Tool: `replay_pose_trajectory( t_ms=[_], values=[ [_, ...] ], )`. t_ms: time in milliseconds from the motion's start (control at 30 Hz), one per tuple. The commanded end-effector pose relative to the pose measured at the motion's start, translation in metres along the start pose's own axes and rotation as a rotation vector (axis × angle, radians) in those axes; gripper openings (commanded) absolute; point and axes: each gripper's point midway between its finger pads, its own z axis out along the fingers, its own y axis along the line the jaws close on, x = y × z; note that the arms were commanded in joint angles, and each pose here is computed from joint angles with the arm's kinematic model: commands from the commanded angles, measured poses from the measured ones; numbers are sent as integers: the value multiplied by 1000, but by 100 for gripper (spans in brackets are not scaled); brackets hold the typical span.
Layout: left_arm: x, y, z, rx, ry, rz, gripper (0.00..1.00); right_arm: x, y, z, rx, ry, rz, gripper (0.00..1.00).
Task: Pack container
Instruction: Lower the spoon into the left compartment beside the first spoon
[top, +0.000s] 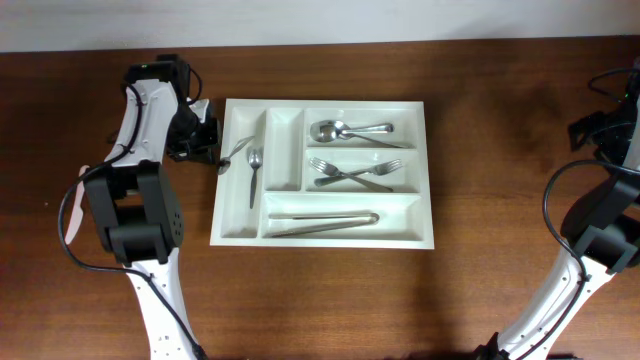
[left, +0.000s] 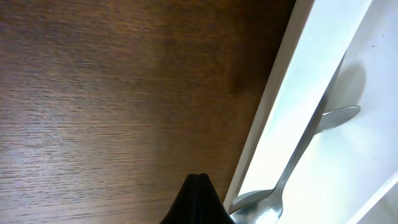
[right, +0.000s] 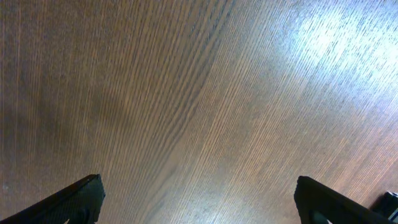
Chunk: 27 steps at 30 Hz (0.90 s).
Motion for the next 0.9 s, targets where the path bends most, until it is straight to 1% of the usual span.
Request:
replay_pose_trajectory(
  t_ms=[0,67,433,600,867],
  values=[
    [4,-3,2,27,23,16,2,-2,-2,-20,-25,-44,2,98],
    [8,-9,2,68,36,40,2,-2,-2,-20,-25,-44,2,99],
    [17,-9,1,68,73,34,2,-2,-2,-20,-25,-44,2,99],
    [21,-10,1,77,86,56,2,-2,-2,-20,-25,-44,2,99],
    [16,-18,-25,95,9,100,2,-2,-2,-20,-25,-44,2,99]
  ],
)
